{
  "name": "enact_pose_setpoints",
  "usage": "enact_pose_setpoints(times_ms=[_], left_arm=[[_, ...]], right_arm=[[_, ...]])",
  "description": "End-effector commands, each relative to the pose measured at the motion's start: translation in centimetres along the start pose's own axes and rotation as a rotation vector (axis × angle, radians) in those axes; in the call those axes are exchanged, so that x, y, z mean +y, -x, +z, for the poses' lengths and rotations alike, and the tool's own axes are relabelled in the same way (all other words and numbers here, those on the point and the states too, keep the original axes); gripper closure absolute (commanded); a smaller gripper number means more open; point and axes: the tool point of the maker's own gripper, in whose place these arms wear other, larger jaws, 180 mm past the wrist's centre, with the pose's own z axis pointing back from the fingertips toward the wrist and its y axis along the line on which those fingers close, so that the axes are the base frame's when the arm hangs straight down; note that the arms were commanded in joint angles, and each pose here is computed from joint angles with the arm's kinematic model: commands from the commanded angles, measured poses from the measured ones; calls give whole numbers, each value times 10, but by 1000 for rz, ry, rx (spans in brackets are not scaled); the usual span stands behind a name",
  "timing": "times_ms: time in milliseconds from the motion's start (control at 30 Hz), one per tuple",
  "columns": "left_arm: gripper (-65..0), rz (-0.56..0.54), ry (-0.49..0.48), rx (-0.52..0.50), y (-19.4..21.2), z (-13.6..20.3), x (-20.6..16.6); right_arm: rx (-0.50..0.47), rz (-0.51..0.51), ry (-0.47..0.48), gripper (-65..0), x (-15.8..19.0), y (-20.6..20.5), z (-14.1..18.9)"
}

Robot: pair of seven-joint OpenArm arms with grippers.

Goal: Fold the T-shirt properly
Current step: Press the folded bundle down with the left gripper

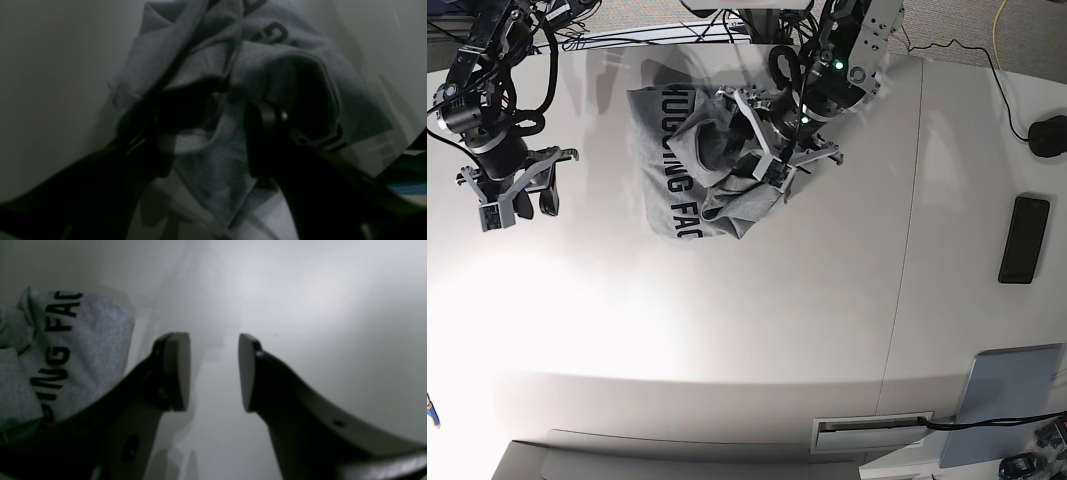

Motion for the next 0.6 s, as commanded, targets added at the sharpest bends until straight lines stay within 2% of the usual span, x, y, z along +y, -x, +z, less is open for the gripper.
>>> enact_pose_setpoints(times_ms=[0, 433, 567], left_arm=[[-335, -4, 8, -47, -13, 2, -3], [-335, -8, 4, -46, -12, 2, -2], [-335, 0, 81, -83, -19, 3, -16]], right_arm=[[-37, 22, 7, -240, -2, -11, 3], [-37, 21, 7, -240, -2, -11, 3], [-38, 21, 7, -240, -2, -11, 3]])
